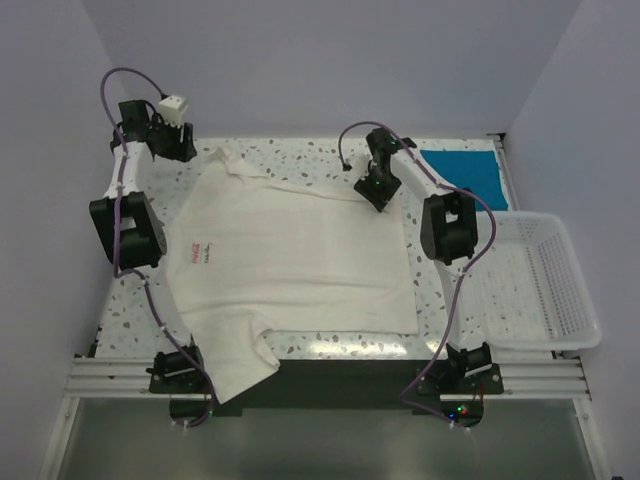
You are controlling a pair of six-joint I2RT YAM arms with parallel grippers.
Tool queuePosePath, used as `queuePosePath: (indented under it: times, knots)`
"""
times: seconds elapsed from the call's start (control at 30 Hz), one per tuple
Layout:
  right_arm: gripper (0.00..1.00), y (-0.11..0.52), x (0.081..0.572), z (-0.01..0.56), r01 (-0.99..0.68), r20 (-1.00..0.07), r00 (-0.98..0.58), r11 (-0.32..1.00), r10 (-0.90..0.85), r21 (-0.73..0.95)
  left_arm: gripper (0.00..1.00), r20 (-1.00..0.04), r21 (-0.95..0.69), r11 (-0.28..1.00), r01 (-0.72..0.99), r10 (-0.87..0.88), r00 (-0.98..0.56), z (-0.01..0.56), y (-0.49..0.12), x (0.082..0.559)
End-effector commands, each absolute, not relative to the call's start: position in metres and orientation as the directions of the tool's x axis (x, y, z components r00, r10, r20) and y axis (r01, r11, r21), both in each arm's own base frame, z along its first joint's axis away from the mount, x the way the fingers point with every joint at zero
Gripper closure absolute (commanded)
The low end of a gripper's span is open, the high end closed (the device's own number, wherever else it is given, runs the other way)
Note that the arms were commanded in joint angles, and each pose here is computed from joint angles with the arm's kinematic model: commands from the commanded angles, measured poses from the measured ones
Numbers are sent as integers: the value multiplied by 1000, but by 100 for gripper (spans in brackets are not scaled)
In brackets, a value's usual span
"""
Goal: Fold and stack the t-shirts
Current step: Fold the tshirt
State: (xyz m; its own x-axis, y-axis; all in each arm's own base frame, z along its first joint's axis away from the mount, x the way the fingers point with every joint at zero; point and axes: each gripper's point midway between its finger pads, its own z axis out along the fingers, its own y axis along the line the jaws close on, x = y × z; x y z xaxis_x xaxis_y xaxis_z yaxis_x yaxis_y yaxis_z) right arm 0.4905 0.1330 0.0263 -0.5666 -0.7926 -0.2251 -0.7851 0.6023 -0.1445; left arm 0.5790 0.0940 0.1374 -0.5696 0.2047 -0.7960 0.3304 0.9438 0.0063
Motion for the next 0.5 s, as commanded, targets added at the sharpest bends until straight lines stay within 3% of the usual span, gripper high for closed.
queuePosePath:
  times: [0.0, 0.2, 0.47]
  knots:
    - [50, 126, 504, 45, -778, -238, -532, 580, -813, -243, 36, -830, 70, 947, 315, 230, -509, 136, 95, 603]
    - [64, 123, 510, 55, -777, -233, -507, 557, -830, -292, 36, -810, 152, 902, 403, 348, -472, 112, 85, 620]
    - [93, 127, 512, 60, -783, -229, -493, 543, -839, -303, 37, -809, 234, 819, 523, 463, -362, 85, 71, 636]
